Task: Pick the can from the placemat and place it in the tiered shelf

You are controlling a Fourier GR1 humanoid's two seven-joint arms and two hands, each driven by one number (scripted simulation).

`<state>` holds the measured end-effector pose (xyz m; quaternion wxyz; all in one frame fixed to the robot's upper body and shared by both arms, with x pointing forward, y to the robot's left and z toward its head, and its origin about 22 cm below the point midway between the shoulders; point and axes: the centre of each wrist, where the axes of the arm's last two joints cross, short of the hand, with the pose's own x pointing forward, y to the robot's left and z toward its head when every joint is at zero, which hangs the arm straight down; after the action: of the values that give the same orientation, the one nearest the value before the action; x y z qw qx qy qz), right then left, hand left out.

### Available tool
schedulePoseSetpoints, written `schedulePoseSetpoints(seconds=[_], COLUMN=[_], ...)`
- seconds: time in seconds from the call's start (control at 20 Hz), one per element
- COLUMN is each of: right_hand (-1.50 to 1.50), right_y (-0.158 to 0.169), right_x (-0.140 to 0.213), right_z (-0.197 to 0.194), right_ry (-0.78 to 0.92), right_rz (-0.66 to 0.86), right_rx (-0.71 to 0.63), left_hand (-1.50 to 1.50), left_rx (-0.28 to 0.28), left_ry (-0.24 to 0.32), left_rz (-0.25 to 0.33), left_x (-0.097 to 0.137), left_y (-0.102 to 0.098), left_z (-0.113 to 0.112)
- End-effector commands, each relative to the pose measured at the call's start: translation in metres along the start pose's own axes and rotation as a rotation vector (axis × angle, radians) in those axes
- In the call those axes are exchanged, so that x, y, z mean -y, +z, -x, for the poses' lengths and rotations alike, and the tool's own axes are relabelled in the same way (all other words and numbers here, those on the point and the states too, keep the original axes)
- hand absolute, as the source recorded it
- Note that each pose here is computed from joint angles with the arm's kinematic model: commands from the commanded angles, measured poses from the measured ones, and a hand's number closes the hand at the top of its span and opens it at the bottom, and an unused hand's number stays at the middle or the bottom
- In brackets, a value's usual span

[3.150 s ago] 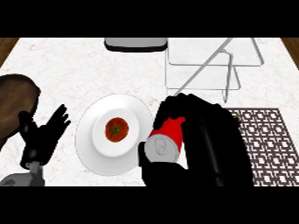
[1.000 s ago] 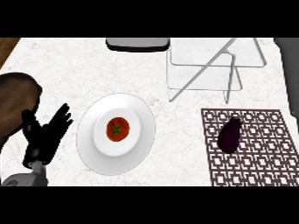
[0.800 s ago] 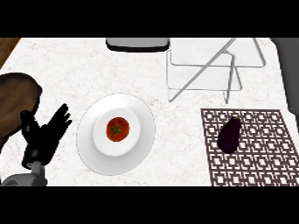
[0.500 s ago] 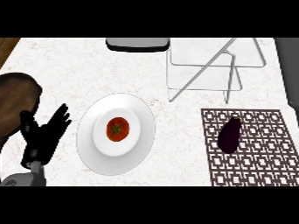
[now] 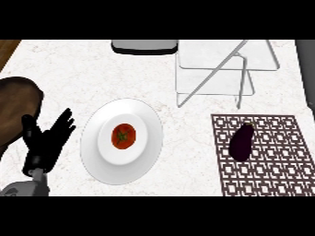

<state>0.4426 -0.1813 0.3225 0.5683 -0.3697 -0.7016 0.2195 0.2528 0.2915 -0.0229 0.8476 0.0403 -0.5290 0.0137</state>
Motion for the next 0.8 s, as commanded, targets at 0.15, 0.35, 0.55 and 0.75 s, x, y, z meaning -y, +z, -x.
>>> schedulePoseSetpoints(seconds=[0.15,0.35,0.55,0.75], right_hand=[-1.5,-1.5,-1.5,-1.5], right_y=[0.002,-0.005,-0.008,-0.008], right_x=[-0.003,0.01,0.037,0.057], right_z=[0.019,0.004,0.007,0.018], right_ry=[-0.235,-0.394,-0.56,-0.577], right_rz=[0.077,0.066,0.123,0.28], right_rx=[-0.066,-0.091,-0.114,-0.136], left_hand=[0.0,0.0,0.0,0.0], left_rx=[-0.006,0.013,-0.004,0.006], left_ry=[0.0,0.0,0.0,-0.002], left_rz=[-0.019,-0.001,-0.011,-0.003], left_x=[-0.002,0.0,0.008,0.005], left_y=[0.007,0.007,-0.006,-0.006], left_z=[0.01,0.017,0.006,0.007])
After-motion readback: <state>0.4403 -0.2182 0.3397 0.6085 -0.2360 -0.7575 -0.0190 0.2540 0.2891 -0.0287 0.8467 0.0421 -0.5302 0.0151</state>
